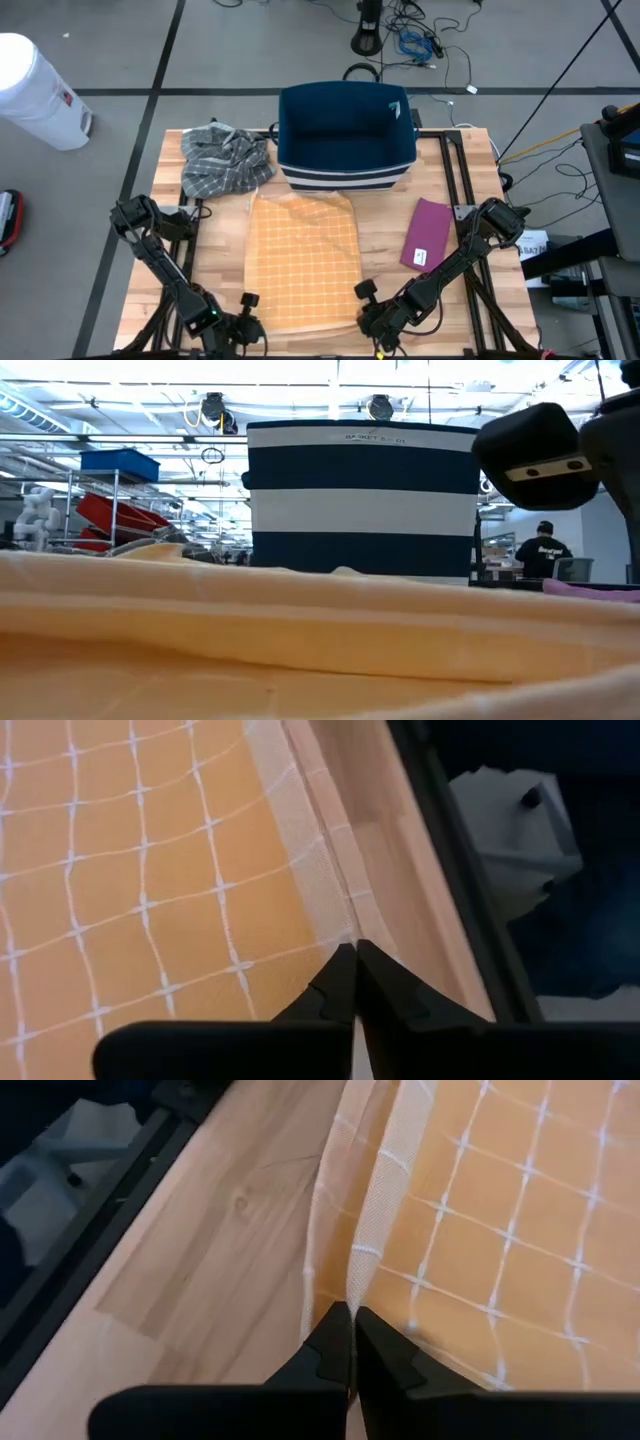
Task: Fold towel
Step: Fold the yellow towel
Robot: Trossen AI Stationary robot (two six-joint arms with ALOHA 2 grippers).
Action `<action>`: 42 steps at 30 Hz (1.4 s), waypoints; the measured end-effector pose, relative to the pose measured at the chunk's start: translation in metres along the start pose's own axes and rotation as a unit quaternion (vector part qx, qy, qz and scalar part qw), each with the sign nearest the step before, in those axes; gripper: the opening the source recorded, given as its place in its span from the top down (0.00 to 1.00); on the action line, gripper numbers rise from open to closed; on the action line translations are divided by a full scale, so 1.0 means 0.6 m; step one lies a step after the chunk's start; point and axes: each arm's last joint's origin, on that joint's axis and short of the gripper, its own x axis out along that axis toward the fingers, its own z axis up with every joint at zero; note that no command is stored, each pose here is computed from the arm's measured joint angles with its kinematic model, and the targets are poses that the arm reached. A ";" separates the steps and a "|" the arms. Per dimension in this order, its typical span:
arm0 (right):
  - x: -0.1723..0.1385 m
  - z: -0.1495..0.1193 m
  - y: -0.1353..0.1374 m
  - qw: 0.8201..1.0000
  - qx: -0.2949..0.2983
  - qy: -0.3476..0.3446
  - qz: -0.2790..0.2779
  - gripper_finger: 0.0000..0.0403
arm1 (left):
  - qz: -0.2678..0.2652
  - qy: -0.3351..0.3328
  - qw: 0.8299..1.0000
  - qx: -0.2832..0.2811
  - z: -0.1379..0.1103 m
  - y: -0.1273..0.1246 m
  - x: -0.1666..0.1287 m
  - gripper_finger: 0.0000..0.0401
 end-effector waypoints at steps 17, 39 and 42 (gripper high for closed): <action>-0.058 0.016 -0.002 0.998 0.053 -0.004 0.028 0.62 | 0.009 -0.016 1.000 0.008 0.007 0.007 0.004 0.71; 0.010 -0.001 -0.071 0.989 0.070 0.017 -0.127 0.63 | 0.073 -0.025 0.994 -0.073 -0.010 0.140 0.062 0.69; 0.031 -0.004 -0.073 0.991 0.089 0.018 -0.095 0.63 | 0.060 -0.029 0.995 -0.075 -0.013 0.137 0.063 0.69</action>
